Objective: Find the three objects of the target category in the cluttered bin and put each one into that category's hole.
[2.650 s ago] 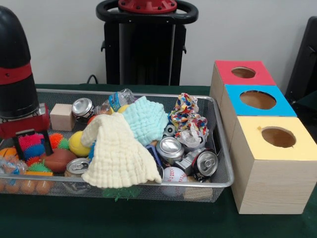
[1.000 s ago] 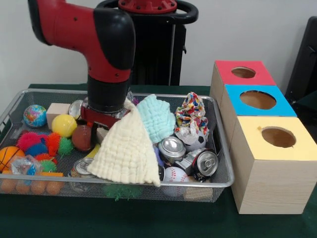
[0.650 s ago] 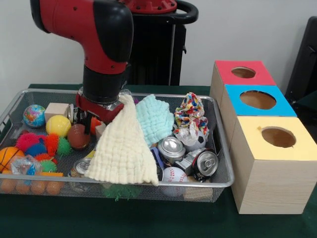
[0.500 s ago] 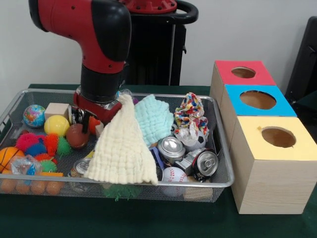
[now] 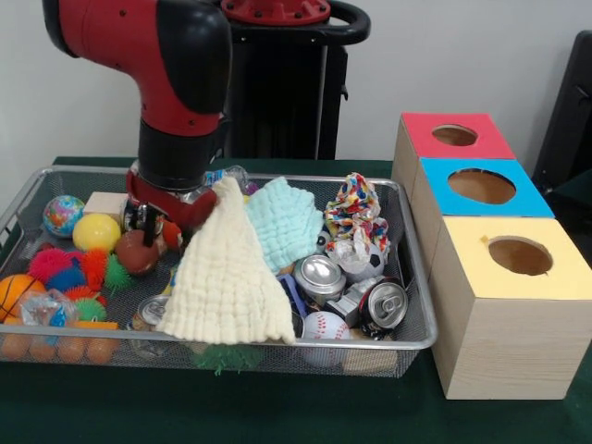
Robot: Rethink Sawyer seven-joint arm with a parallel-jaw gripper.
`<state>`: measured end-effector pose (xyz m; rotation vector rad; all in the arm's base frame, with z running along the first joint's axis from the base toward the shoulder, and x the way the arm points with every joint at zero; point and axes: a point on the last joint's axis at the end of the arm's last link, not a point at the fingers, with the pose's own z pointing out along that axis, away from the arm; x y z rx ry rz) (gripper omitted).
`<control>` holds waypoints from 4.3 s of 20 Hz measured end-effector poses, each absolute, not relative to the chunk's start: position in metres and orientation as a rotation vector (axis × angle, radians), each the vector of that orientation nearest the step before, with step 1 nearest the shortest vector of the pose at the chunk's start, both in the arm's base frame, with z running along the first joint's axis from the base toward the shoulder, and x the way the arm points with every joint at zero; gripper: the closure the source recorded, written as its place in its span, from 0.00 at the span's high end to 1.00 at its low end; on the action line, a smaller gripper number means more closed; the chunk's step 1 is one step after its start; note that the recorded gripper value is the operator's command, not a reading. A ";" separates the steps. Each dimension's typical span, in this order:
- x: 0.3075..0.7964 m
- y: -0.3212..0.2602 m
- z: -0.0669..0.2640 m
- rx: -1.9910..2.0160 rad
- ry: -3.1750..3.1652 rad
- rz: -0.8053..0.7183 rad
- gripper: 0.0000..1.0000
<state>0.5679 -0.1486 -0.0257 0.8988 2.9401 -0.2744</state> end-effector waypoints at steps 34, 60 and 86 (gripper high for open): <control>0.615 -0.241 -0.066 0.937 3.169 -0.202 1.00; 0.606 -0.238 -0.065 0.731 3.117 -0.221 1.00; 0.560 -0.237 -0.073 -0.127 2.742 -0.209 1.00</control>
